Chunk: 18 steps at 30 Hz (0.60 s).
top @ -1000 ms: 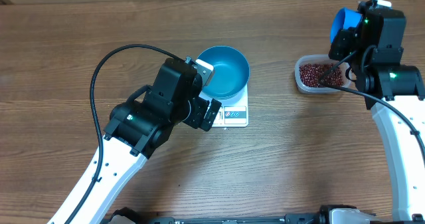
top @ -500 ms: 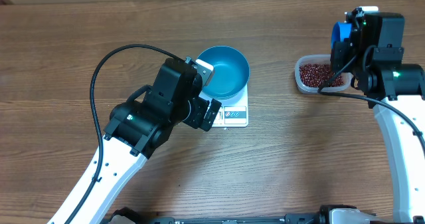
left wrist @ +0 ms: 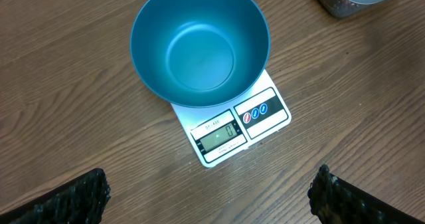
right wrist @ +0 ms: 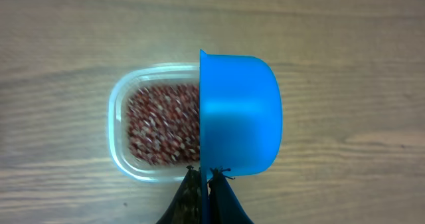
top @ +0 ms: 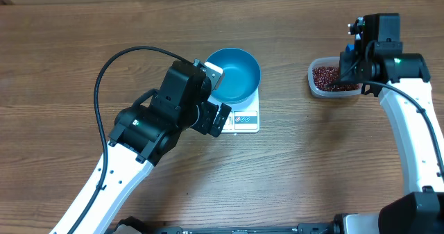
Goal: Scoop item into bowl and weigh 150g on scale
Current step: 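Lower the held scoop with the right gripper into the red beans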
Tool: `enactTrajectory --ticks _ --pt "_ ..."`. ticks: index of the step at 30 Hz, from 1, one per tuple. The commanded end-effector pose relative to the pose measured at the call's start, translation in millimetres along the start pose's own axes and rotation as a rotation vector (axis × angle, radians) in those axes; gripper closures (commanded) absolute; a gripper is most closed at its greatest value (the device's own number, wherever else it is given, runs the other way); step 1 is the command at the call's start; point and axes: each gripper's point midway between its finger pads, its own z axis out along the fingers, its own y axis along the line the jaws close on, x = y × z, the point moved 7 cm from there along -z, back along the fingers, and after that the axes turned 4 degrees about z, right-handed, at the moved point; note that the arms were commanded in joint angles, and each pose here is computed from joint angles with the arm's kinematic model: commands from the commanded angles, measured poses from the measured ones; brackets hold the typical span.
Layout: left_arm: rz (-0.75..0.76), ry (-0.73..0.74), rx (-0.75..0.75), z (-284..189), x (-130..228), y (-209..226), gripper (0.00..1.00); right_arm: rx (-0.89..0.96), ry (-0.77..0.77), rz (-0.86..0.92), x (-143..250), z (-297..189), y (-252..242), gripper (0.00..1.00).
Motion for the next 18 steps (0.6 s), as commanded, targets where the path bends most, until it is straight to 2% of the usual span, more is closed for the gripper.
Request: enactTrajectory --ticks 1,18 --pt "0.008 -0.031 0.003 -7.9 -5.5 1.0 0.00 0.066 -0.011 0.001 -5.6 -5.0 -8.5 0.96" --pt "0.008 -0.031 0.003 -7.9 -5.5 1.0 0.01 0.103 0.046 -0.018 4.1 5.8 -10.0 0.96"
